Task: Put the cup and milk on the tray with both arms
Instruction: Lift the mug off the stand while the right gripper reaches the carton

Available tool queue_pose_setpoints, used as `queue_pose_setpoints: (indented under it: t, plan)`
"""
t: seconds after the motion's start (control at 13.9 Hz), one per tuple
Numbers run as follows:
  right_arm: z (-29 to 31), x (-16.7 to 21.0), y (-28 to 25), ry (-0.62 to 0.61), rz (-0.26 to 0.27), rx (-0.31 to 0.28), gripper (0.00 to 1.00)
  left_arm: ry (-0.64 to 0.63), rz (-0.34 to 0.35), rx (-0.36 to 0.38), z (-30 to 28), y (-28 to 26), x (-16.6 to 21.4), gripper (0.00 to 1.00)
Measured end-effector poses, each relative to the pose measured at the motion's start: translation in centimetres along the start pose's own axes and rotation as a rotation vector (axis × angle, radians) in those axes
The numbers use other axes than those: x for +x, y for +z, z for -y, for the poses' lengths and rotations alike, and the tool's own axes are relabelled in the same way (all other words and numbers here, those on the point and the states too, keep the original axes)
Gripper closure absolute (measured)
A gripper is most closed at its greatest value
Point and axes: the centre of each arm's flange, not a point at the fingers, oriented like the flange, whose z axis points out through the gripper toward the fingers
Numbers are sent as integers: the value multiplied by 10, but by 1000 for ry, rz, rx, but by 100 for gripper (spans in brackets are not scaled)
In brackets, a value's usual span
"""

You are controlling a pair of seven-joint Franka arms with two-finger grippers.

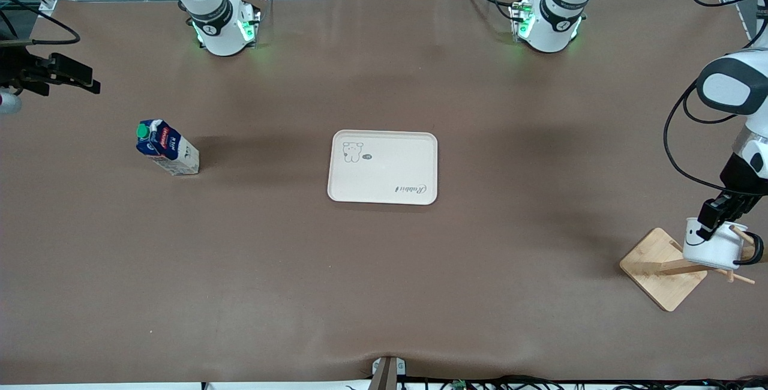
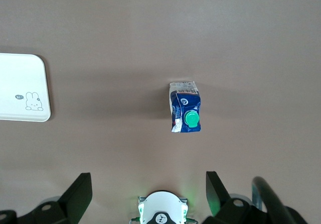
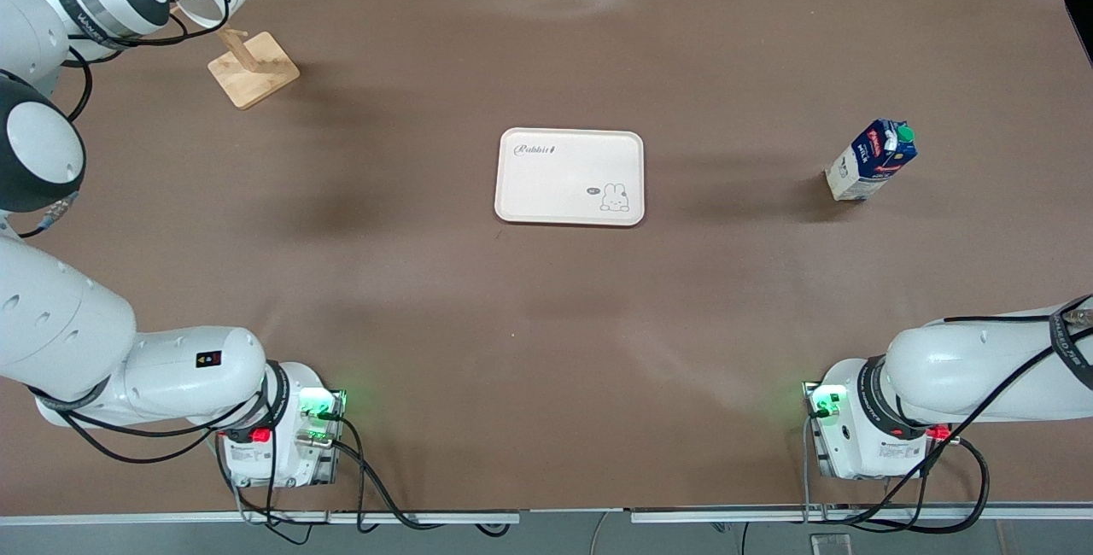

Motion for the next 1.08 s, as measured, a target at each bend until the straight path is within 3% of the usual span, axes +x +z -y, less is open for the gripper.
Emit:
queue_pose_setpoints:
  t: [0.07,0.22,0.36,0.72,1.08]
  plan:
    - [-1,0,0,1,0,11,0,1,-1,-1,-1,0,0,67]
    - [-5,0,1,10,0,48,0,4,-2,-4,-3,-2,0,73]
    - [-11,1,2,19,0,67,0,15,0,-15,-12,-4,-1,91]
    - [-7,6,8,-10,12,76,0,20,0,-22,-17,-8,-1,93]
    - [13,14,21,-62,54,73,0,45,97,-51,-40,-34,-5,93]
